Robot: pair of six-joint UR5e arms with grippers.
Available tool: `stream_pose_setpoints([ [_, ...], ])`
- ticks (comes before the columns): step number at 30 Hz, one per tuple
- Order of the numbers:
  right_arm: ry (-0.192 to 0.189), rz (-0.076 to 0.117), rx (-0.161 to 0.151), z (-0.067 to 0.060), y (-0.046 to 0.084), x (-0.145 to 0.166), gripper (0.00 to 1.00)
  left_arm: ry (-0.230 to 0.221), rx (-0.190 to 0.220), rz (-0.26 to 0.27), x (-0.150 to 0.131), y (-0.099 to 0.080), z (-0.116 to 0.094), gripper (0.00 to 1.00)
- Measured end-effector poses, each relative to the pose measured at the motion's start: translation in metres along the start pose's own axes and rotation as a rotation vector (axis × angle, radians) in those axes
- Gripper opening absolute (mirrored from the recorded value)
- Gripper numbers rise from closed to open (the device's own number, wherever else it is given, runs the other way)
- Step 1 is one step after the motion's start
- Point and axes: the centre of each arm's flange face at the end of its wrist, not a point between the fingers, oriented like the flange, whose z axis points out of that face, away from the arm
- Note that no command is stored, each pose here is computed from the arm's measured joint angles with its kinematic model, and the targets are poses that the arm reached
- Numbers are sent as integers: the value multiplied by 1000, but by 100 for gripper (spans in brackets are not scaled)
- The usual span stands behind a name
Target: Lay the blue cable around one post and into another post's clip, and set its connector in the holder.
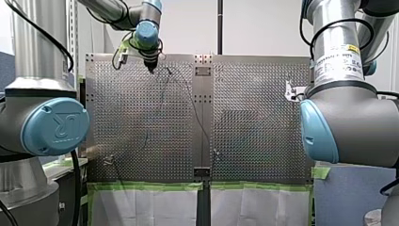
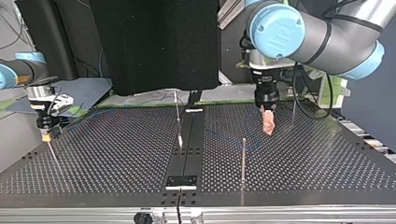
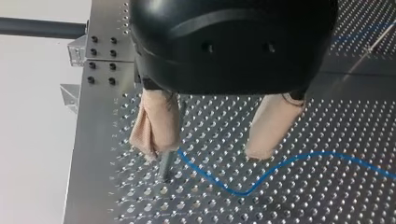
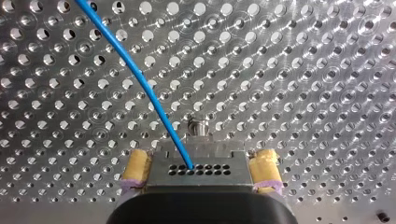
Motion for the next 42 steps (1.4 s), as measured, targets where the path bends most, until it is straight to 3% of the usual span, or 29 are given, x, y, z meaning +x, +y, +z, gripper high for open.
stream_pose_setpoints([
  [15, 1, -1, -4, 0, 3, 0, 92, -7, 112, -111, 48, -22, -8, 100],
  [27, 3, -3, -3, 0, 2, 0, 92, -5, 201, -122, 89, -34, -12, 100],
  [42, 2, -2, -3, 0, 2, 0, 92, 8, 227, -144, 142, -37, -17, 100],
])
